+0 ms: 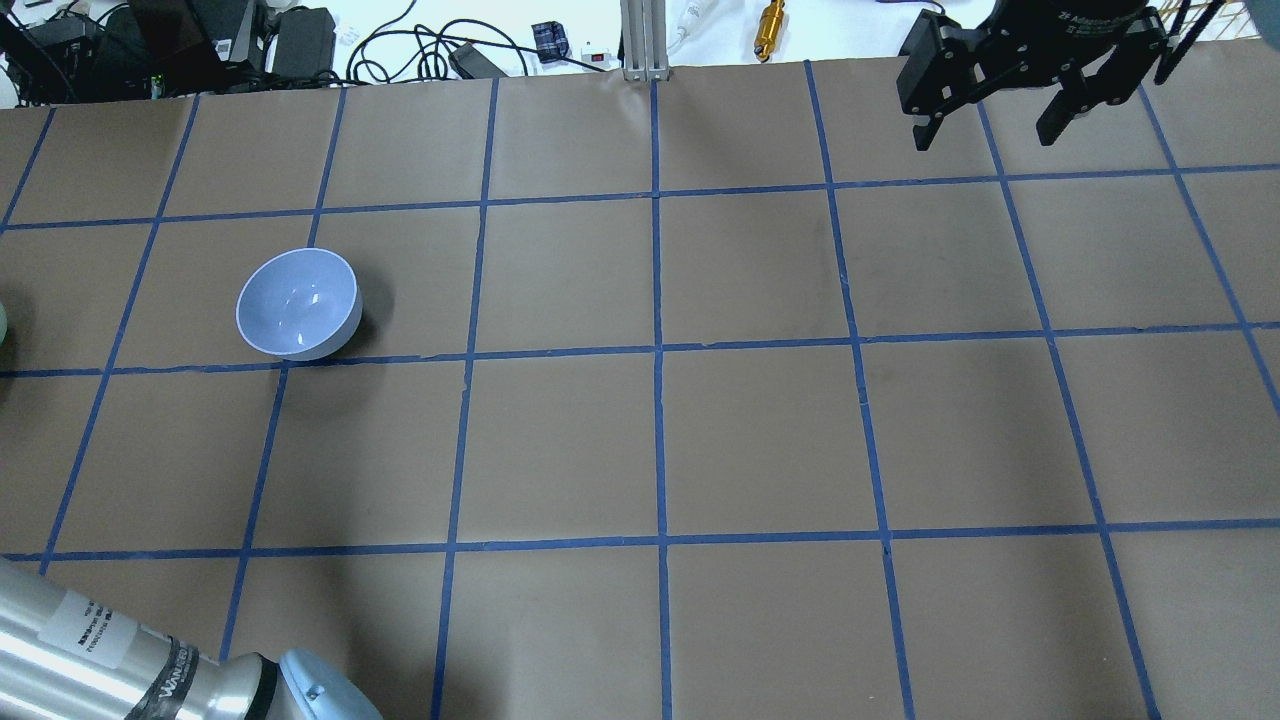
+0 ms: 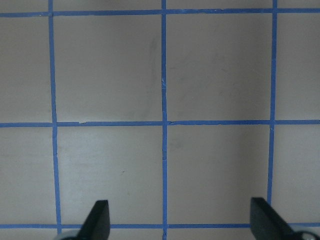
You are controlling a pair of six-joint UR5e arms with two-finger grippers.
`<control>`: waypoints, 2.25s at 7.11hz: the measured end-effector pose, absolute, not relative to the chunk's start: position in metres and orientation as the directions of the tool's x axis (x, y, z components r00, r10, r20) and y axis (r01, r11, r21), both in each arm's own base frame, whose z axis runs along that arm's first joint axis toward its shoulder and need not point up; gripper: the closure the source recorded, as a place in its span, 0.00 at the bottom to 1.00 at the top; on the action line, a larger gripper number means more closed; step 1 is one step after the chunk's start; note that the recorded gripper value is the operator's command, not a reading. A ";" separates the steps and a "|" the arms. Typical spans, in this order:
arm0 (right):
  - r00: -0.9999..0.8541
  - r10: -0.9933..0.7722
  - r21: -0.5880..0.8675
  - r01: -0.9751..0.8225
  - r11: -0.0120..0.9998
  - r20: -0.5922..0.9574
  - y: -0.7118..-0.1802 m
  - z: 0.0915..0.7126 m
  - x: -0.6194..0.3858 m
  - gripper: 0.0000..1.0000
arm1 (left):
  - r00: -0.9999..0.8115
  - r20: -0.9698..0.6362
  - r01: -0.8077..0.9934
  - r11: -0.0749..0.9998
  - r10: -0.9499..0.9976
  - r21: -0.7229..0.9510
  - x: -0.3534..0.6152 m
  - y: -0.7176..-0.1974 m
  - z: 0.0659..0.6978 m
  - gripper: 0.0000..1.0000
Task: Stack green bowl on blue bowl
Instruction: 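Grasp the pale green bowl rim with the left gripper near the robot, then carry the green bowl with the left gripper above the blue bowl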
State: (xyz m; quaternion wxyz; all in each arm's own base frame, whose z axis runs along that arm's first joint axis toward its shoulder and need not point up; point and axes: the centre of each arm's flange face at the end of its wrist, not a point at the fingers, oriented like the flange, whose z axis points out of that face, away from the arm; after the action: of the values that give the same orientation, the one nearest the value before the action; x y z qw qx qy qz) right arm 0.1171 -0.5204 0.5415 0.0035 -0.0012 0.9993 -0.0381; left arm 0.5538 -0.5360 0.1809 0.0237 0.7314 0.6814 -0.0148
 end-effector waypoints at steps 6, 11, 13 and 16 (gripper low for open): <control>-1.000 -0.003 -0.077 -0.002 0.997 -0.007 -0.520 0.542 0.117 0.00 | 0.077 -0.064 0.996 -0.074 0.995 0.047 0.555 -0.536 0.196 1.00; -1.000 -0.003 -0.077 -0.002 0.997 -0.008 -0.520 0.542 0.117 0.00 | 0.034 -0.056 0.999 -0.032 0.998 0.040 0.486 -0.556 0.303 1.00; -1.000 -0.002 -0.078 -0.002 0.997 -0.008 -0.520 0.542 0.117 0.00 | 0.026 -0.060 0.999 -0.024 0.998 0.037 0.405 -0.580 0.364 1.00; -1.000 -0.001 -0.077 0.000 0.997 -0.008 -0.520 0.542 0.117 0.00 | -0.040 -0.065 0.999 0.041 0.997 0.014 0.248 -0.598 0.390 1.00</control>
State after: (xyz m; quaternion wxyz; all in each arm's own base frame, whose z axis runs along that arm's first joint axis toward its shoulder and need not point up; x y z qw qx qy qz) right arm 0.1172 -0.5199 0.5422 0.0041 -0.0004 0.9992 -0.0388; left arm 0.2484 -0.5982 0.3897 0.0285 0.6923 0.7209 -0.0174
